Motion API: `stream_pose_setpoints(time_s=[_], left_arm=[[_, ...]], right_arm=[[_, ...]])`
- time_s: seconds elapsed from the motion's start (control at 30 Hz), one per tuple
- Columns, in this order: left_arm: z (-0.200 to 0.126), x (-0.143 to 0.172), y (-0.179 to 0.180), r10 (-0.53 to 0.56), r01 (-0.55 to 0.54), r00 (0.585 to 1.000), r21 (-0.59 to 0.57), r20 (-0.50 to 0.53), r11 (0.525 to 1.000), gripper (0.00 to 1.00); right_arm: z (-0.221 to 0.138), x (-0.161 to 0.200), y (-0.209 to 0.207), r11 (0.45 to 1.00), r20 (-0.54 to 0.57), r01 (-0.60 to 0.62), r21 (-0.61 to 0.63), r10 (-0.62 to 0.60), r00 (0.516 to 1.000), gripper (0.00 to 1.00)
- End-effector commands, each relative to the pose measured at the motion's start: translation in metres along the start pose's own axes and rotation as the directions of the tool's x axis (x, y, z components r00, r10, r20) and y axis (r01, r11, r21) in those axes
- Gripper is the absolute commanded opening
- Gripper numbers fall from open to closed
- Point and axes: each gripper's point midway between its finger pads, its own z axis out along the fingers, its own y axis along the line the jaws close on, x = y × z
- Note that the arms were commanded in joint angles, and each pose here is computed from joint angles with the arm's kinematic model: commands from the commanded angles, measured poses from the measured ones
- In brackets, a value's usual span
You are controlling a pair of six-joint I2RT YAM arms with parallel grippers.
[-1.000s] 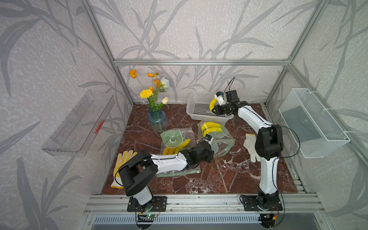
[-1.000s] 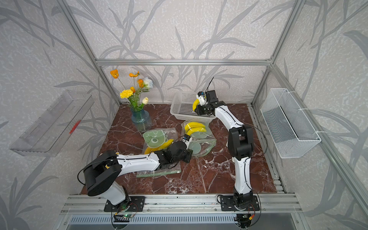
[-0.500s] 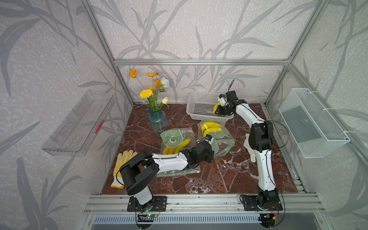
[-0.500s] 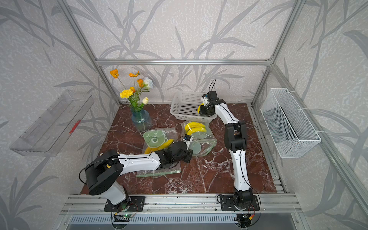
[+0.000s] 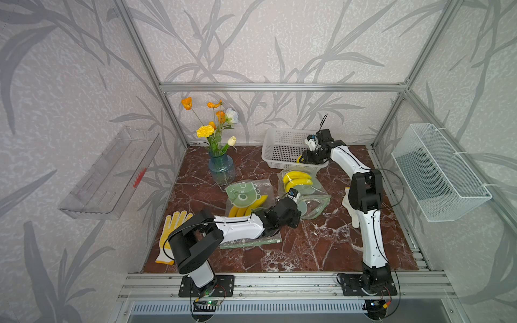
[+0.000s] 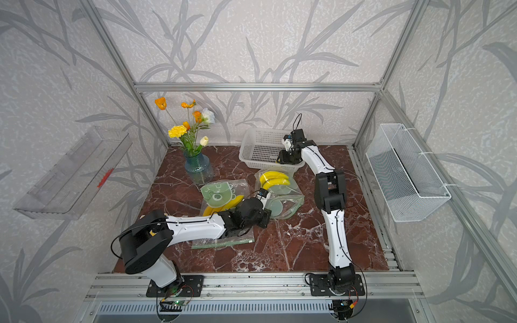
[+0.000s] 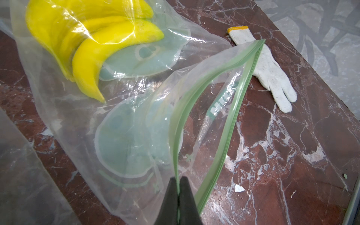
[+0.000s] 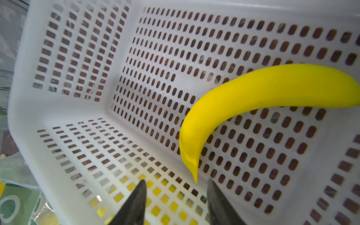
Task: Open the zip-top bag and take out the banana
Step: Place the banana in the basket.
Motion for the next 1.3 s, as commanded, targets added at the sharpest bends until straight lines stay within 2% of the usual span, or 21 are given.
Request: stream_pose_setpoints(time_s=[0.0, 0.13, 0.23, 0.33, 0.6, 0.73, 0.9, 1.07, 1.27], left_arm=[[0.001, -0.011, 0.001, -0.002, 0.003, 0.999, -0.014, 0.034, 1.0, 0.0], [-0.002, -0.015, 0.002, -0.018, 0.019, 0.998, -0.015, 0.056, 1.0, 0.0], [-0.002, -0.016, 0.002, -0.024, 0.025, 0.998, -0.014, 0.062, 1.0, 0.0], [-0.002, -0.016, 0.001, -0.021, 0.022, 0.998, -0.014, 0.061, 1.0, 0.0], [-0.01, -0.024, -0.006, -0.005, 0.002, 0.995, 0.026, 0.095, 1.0, 0.0], [-0.019, -0.025, -0.006, 0.031, -0.034, 0.994, 0.026, 0.108, 0.999, 0.0], [-0.033, -0.028, 0.002, 0.035, -0.035, 0.988, 0.001, 0.153, 0.999, 0.0], [-0.033, -0.03, 0.0, 0.034, -0.036, 0.988, 0.006, 0.152, 0.999, 0.0], [-0.031, -0.033, -0.004, -0.003, -0.002, 0.986, 0.027, 0.169, 1.0, 0.0]], right_arm=[[-0.05, -0.03, 0.036, 0.993, 0.16, 0.095, -0.077, -0.082, 0.984, 0.6], [-0.081, -0.022, 0.062, 0.976, 0.236, 0.163, -0.145, -0.126, 0.964, 0.67], [-0.102, -0.013, 0.068, 0.97, 0.286, 0.205, -0.128, -0.162, 0.945, 0.72], [-0.12, -0.006, 0.071, 0.968, 0.322, 0.231, -0.096, -0.19, 0.928, 0.74], [-0.149, 0.027, 0.064, 0.978, 0.328, 0.21, -0.014, -0.194, 0.925, 0.74], [-0.163, 0.059, 0.067, 0.978, 0.33, 0.205, -0.023, -0.186, 0.926, 0.71], [-0.183, 0.113, 0.078, 0.963, 0.435, 0.271, -0.014, -0.238, 0.868, 0.7], [-0.181, 0.172, 0.102, 0.94, 0.443, 0.341, 0.011, -0.311, 0.841, 0.69], [-0.175, 0.21, 0.114, 0.958, 0.514, 0.286, -0.033, -0.229, 0.827, 0.68]])
